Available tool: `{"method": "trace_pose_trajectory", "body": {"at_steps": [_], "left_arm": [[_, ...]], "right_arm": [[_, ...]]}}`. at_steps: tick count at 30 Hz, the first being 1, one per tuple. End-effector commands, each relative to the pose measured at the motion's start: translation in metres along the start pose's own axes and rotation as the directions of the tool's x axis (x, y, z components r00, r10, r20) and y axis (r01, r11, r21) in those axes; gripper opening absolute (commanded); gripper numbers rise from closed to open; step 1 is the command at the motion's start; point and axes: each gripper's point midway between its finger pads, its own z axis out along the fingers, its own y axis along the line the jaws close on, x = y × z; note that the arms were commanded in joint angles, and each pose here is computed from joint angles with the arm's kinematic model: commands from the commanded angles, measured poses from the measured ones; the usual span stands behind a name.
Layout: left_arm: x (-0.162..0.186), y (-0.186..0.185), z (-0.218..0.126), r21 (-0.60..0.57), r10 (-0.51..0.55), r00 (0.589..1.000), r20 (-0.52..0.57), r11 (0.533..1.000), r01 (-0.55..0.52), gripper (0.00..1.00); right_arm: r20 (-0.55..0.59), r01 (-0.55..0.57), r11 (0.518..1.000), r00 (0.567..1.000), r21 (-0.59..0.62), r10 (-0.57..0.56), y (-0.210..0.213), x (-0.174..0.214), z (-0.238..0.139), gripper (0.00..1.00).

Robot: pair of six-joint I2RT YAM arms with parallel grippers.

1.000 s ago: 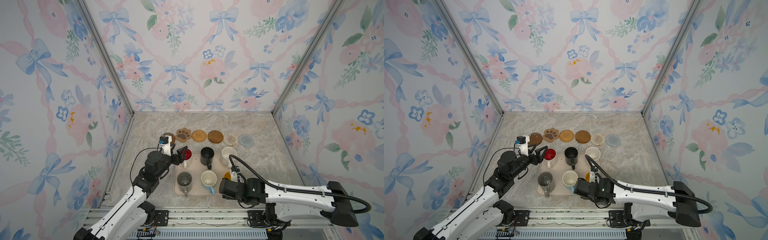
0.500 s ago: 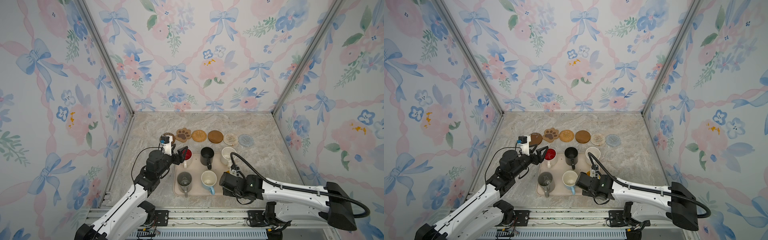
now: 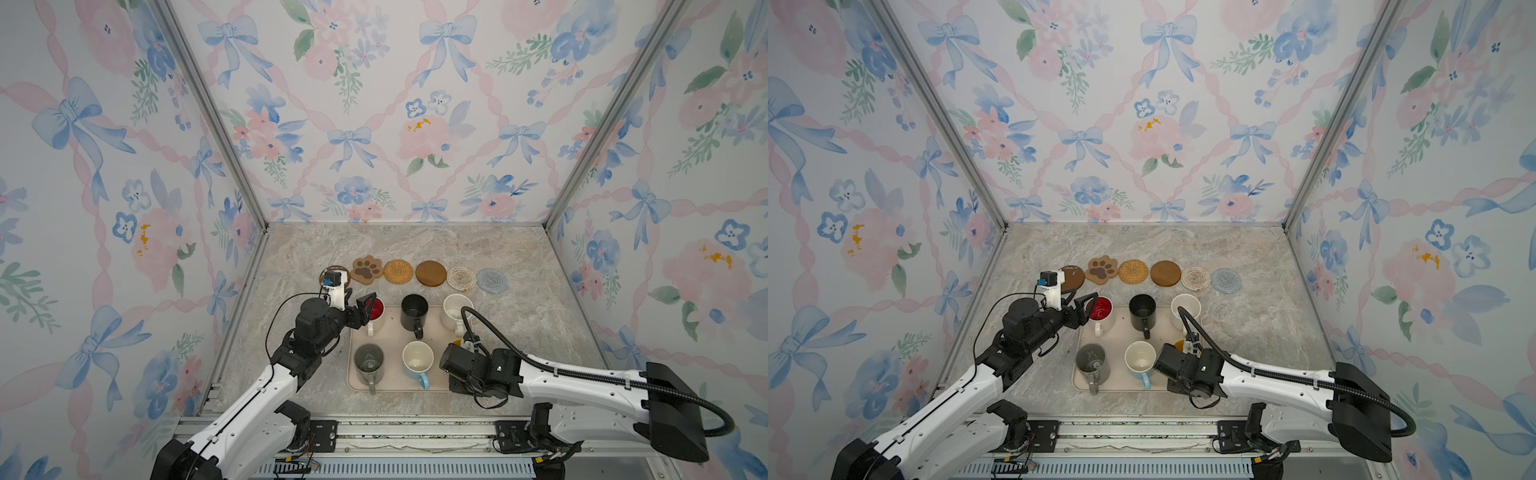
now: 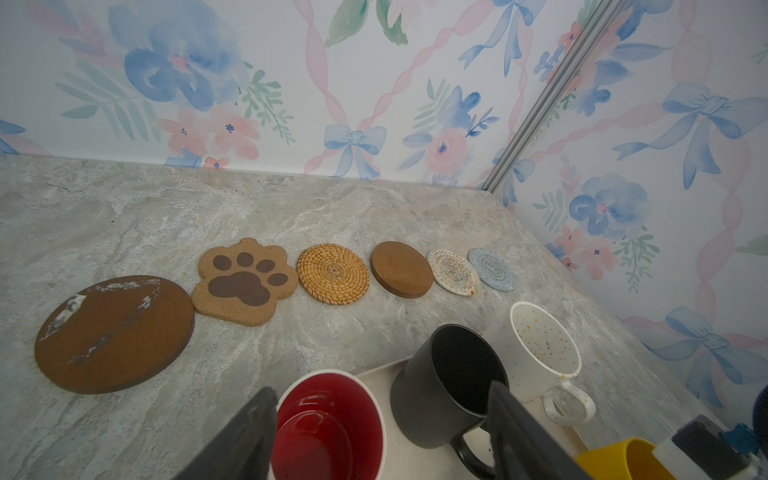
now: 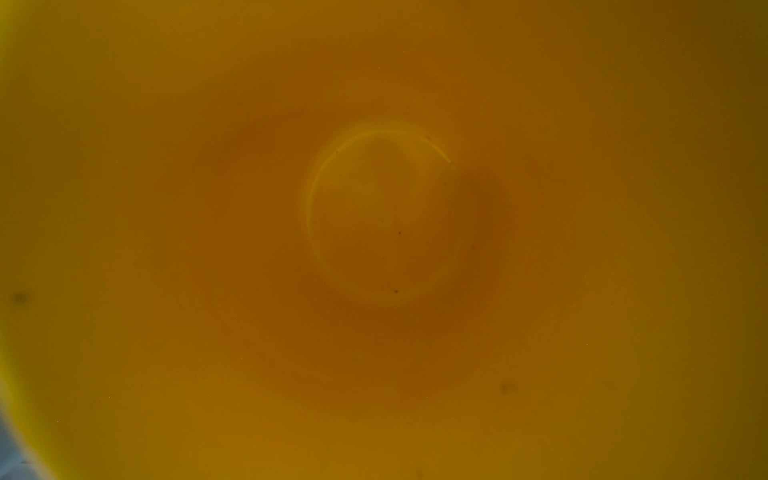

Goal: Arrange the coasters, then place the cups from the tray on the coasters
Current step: 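Lower the right gripper into the yellow mug and grasp it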

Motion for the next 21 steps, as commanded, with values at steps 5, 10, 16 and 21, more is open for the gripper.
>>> {"method": "trace_pose_trajectory", "body": {"at_steps": [5,10,16,21], "left_arm": [[-0.015,-0.007,0.004,0.031,0.020,0.999,0.025,0.999,-0.021,0.76],[-0.015,-0.008,0.004,0.035,0.017,1.000,0.025,0.999,-0.018,0.75],[-0.014,-0.008,0.004,0.037,0.017,1.000,0.024,0.999,-0.018,0.75],[-0.014,-0.009,0.004,0.039,0.015,1.000,0.022,0.999,-0.016,0.75]], "right_arm": [[-0.003,-0.018,1.000,1.000,0.023,0.018,-0.009,-0.002,0.004,0.32],[0.007,-0.013,1.000,1.000,0.021,0.013,-0.009,-0.007,0.002,0.34],[0.003,-0.014,1.000,1.000,0.010,0.014,-0.008,-0.012,0.001,0.37],[0.003,-0.011,1.000,1.000,-0.013,0.011,-0.002,-0.014,-0.003,0.37]]}}
